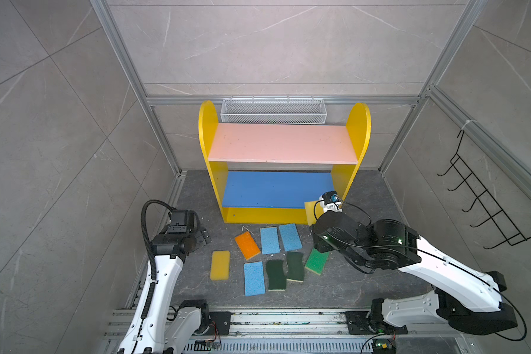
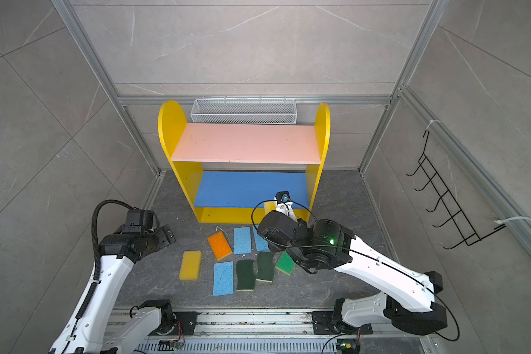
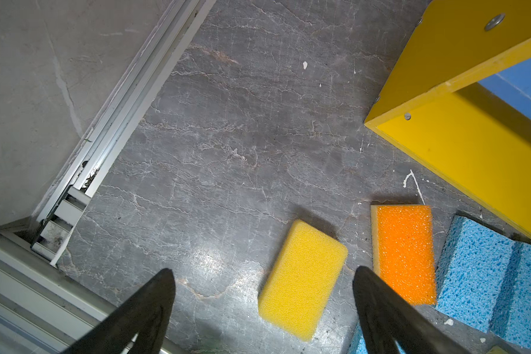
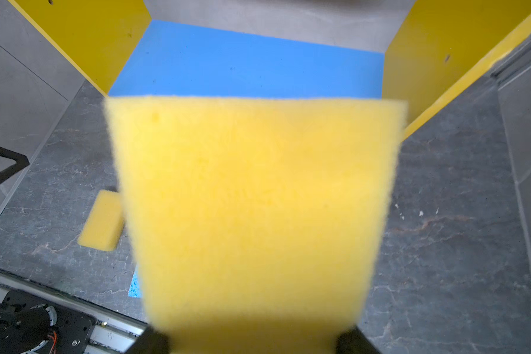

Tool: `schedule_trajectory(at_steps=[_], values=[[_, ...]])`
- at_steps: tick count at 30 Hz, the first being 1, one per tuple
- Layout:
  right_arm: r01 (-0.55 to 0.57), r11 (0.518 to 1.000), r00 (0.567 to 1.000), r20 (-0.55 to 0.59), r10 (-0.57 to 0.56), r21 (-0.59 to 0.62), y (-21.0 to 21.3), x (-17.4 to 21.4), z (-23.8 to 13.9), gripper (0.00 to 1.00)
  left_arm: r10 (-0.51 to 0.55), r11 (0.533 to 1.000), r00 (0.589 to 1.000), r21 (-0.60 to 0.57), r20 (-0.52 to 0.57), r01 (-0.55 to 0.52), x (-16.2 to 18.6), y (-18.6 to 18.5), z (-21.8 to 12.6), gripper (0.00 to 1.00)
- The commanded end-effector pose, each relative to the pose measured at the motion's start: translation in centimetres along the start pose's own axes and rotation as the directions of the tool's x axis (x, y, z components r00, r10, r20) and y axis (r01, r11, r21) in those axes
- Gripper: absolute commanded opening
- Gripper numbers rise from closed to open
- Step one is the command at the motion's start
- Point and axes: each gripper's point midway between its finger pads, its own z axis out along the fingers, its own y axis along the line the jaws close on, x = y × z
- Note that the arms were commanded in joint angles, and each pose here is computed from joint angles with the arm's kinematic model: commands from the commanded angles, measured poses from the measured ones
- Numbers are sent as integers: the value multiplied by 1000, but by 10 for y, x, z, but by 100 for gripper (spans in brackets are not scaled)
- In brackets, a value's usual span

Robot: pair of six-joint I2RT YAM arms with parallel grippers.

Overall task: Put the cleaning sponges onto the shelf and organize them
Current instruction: 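Lift the yellow sponge with the right gripper up to the pink shelf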

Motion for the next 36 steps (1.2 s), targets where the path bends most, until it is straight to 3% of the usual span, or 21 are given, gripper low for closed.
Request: schedule_trajectory(at_steps=[1,11,19,27,36], values=[[80,996,994,77,-84,49,-8,-28,-7,59,21,999,999,29,39,-22,-10,-4,-14,93],[34,998,958,284,-48,53,-20,-113,-20,59,24,998,998,63,58,-28,-14,-11,-14,93],[1,996,924,381,-34,87,-32,-170,-12,59,26,997,998,65,54,-30,-13,-12,-11,93],[-50,989,916,402,-9,136,-57,-206,11,59,29,997,999,66,39,-31,-12,-14,-6,93],[-97,985,933,358,40,143,-85,-222,54,59,36,998,999,58,24,-37,-11,-14,-2,93]])
